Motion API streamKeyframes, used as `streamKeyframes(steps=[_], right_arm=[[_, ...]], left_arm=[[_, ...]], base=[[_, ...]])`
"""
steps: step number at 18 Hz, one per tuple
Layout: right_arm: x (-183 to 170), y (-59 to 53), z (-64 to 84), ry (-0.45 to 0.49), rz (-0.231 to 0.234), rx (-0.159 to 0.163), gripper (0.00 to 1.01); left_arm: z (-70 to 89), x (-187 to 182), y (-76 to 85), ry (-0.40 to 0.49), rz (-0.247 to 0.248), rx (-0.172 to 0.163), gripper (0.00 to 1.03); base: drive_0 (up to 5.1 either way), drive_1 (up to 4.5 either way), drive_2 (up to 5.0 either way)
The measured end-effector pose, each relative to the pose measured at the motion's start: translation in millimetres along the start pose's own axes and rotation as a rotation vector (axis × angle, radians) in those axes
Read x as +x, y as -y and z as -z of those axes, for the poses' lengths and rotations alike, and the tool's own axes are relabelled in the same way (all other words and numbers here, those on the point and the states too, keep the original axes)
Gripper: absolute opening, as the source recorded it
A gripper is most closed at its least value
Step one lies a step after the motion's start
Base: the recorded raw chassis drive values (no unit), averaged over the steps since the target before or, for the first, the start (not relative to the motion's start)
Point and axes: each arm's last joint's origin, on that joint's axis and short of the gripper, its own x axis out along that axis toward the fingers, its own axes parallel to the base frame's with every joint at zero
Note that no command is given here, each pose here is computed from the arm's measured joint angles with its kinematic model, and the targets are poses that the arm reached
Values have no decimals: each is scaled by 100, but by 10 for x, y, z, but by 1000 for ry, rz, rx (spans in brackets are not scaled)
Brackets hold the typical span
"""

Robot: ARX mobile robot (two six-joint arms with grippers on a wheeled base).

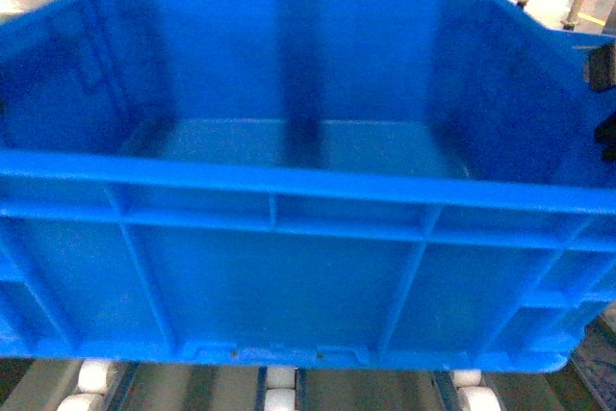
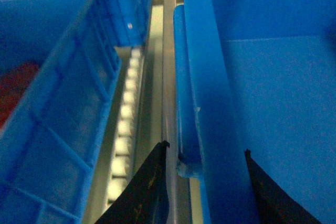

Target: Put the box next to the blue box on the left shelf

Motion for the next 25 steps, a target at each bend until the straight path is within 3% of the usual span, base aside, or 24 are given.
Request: streamKeyframes(steps=[4, 8, 9, 10, 11, 12, 13, 14, 15, 16, 17, 18, 19, 20, 23, 25], right_arm=[[71, 23, 87, -40, 28, -15, 9], [75, 26, 102, -54, 31, -22, 9], [55, -15, 117, -69, -14, -20, 30], [-21, -68, 30, 18, -108, -7, 61], [-77, -77, -60, 111, -115, -2, 72], [-155, -75, -127, 174, -108, 5, 83], [-188, -77, -138, 182, -111, 4, 96], [-173, -80, -127, 172, -110, 3, 99], [-162, -78, -121, 167, -108, 3, 98], [-124, -65, -116, 330, -68, -14, 93], [-138, 33, 27, 506, 28, -39, 80], [-184, 168, 260, 592, 62, -72, 68], [-255, 278, 373, 667, 85, -75, 55], [-344, 334, 432, 714, 88, -80, 42], [-424, 485, 775, 685, 86, -101, 4], [-443, 508, 825, 684, 89, -104, 1]], left_arm=[[190, 121, 75, -97, 21, -20, 32], [247, 155, 85, -137, 25, -31, 32], [286, 185, 87, -174, -93, 44, 60], [105, 179, 34, 30, -234, -38, 91], [-111, 86, -52, 149, -299, -103, 100], [-261, -5, -121, 217, -332, -151, 97], [-286, -30, -134, 228, -336, -162, 98], [-228, 18, -96, 195, -321, -150, 98], [-170, 53, -66, 169, -309, -139, 98], [-157, 58, -67, 166, -310, -139, 98], [-161, 27, -73, 325, -173, -158, 89], [-13, -83, -52, 408, -27, -142, 76], [161, -197, -3, 435, 78, -121, 63], [262, -279, 25, 443, 112, -114, 51], [557, -504, 1, 439, 97, -117, 12], [603, -540, 0, 437, 98, -117, 5]], base=[[0, 0, 0], [0, 0, 0], [0, 0, 0], [0, 0, 0], [0, 0, 0], [0, 0, 0], [0, 0, 0], [0, 0, 0], [0, 0, 0], [0, 0, 0], [0, 0, 0], [0, 0, 0], [0, 0, 0], [0, 0, 0], [0, 0, 0], [0, 0, 0]])
